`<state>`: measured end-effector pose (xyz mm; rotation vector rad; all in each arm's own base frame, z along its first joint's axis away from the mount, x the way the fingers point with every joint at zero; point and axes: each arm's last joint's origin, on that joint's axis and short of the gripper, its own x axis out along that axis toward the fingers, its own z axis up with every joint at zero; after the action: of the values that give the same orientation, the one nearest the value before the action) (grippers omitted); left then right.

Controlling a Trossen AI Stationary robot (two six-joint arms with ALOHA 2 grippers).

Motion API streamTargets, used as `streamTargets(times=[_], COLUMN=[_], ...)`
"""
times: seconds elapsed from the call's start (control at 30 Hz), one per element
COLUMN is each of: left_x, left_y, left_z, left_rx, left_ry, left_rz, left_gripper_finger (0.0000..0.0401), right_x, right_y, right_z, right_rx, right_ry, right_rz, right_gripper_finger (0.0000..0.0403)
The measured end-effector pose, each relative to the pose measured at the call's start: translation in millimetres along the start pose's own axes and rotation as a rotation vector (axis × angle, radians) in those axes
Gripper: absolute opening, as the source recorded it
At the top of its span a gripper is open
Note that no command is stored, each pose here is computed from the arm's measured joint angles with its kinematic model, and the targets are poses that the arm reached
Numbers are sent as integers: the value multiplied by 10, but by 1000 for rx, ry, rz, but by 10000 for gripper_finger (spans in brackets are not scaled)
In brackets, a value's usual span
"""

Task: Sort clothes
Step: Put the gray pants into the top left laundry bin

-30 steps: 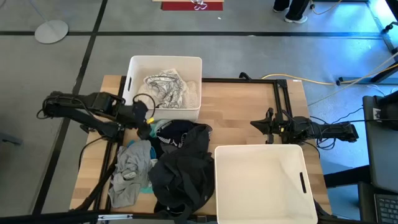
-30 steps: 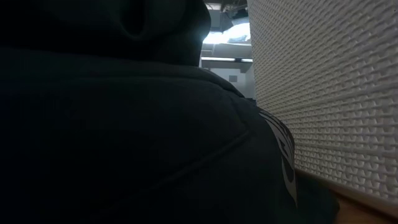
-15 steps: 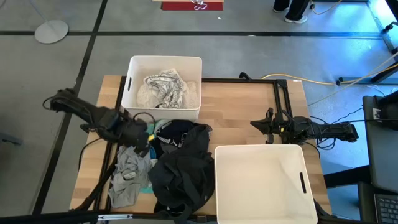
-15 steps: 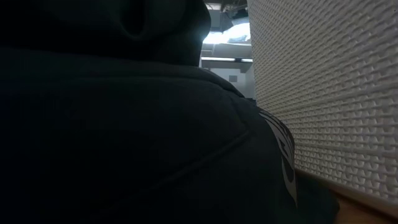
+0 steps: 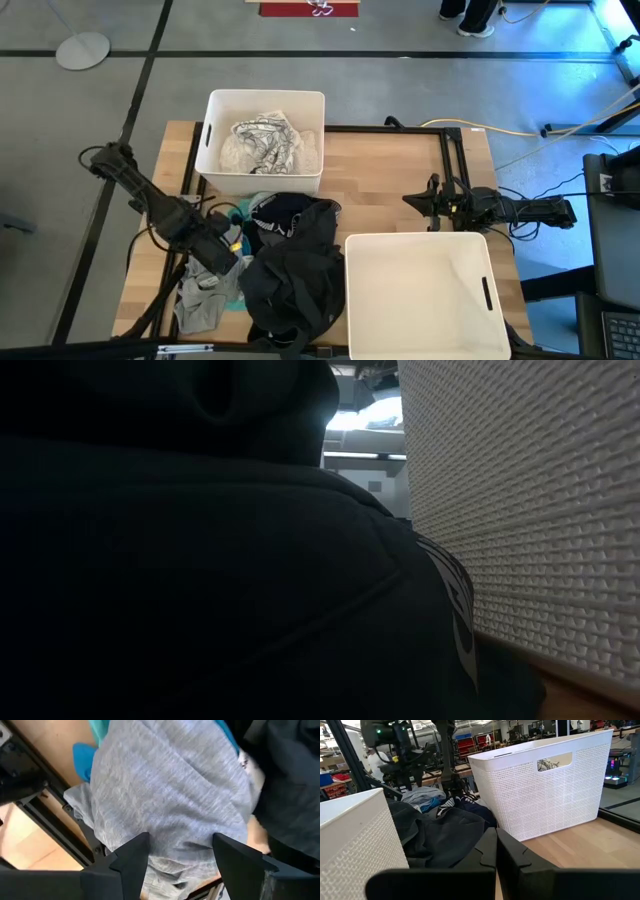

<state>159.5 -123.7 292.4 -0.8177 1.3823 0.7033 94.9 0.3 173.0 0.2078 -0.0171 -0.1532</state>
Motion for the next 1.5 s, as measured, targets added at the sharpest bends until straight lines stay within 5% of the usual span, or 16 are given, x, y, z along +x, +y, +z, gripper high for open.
streamTargets(times=[0.33, 0.6, 0.77, 1.07, 1.5], left_x=[362, 859, 1011, 964, 330], left_y=[-317, -155, -149, -181, -341], left_z=[-42, -46, -42, -27, 35], left_rx=[72, 129, 181, 263, 290], left_ry=[-28, -33, -48, -106, -337], left_rz=[77, 279, 235, 228, 228], left_gripper_finger=[210, 208, 156, 15, 18], right_x=[0, 0, 0, 0, 0], right_y=[0, 0, 0, 0, 0], right_z=[0, -1, -1, -1, -3], right_rx=[0, 0, 0, 0, -1], right_ry=[0, 1, 1, 1, 4], right_rz=[0, 0, 1, 1, 2], right_gripper_finger=[3, 3, 3, 3, 3])
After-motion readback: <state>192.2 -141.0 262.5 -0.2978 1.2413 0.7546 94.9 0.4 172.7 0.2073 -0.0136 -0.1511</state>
